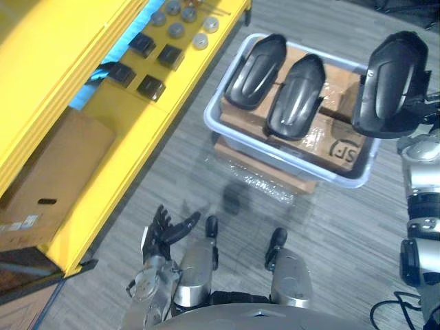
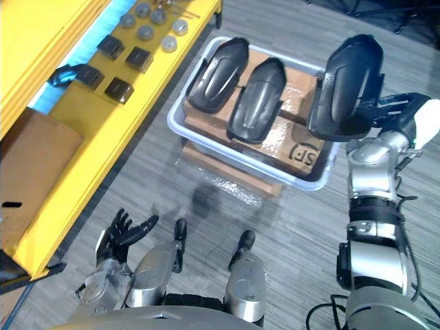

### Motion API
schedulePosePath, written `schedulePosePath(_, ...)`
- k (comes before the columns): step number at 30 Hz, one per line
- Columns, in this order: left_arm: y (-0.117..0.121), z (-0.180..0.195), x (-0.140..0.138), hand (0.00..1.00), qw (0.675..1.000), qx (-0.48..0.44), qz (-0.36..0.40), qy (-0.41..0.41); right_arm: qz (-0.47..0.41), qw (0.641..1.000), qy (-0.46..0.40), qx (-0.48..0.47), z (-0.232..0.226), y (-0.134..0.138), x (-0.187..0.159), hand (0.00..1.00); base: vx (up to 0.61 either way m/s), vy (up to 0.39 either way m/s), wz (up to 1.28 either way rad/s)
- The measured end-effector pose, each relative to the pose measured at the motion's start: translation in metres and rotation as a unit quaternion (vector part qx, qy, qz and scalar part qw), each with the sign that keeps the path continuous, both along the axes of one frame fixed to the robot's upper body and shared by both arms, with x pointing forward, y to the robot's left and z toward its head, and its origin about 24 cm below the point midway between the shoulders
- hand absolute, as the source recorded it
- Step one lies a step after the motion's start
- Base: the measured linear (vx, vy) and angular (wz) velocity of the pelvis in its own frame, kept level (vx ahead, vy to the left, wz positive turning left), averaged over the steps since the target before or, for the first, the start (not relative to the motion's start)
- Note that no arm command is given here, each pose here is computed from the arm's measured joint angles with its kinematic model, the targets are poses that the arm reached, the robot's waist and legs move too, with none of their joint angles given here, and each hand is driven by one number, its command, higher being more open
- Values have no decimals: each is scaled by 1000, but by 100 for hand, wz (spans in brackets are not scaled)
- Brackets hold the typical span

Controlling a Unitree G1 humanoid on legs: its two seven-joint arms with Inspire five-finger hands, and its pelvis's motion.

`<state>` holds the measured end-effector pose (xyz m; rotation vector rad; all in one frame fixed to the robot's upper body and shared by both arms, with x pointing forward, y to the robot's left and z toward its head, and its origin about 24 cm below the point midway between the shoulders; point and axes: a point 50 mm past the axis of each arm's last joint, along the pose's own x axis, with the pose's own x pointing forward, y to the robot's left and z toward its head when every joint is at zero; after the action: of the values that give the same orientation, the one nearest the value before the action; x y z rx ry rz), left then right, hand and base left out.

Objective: Walk over and take three plastic housings, then place them on the shelf

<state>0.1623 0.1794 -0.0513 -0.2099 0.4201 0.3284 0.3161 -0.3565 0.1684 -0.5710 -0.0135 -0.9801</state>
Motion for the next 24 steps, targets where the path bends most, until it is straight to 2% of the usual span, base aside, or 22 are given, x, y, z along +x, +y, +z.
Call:
schedulePosePath(7, 27, 30, 25, 100, 994, 107, 28, -22, 9, 999, 48, 3, -50, 22, -10, 0, 64, -13, 0)
schedulePosePath(12, 20, 38, 37, 100, 994, 93, -17, -50, 38, 998, 46, -23, -49, 34, -4, 0, -48, -2, -2)
schedulePosePath(14, 9, 39, 42, 100, 996, 52, -50, -59, 50, 997, 42, -41, -47, 39, -2, 0, -82, -4, -5)
schedulePosePath(16, -10, 34, 48, 100, 994, -49, -91, -42, 69, 995, 36, -65, -43, 49, 2, 0, -46, -6, -11)
schedulePosePath(18, -24, 29, 53, 100, 986, -114, -121, -18, 93, 992, 24, -88, -36, 59, 4, 0, -26, -5, -11)
schedulePosePath(20, -49, 19, 60, 100, 963, -215, -159, 35, 146, 982, -5, -118, -23, 80, 11, 0, -13, 0, -22)
schedulePosePath(24, -81, 14, 72, 100, 931, -294, -199, 83, 221, 960, -52, -163, -12, 123, 15, 0, 14, -6, -20)
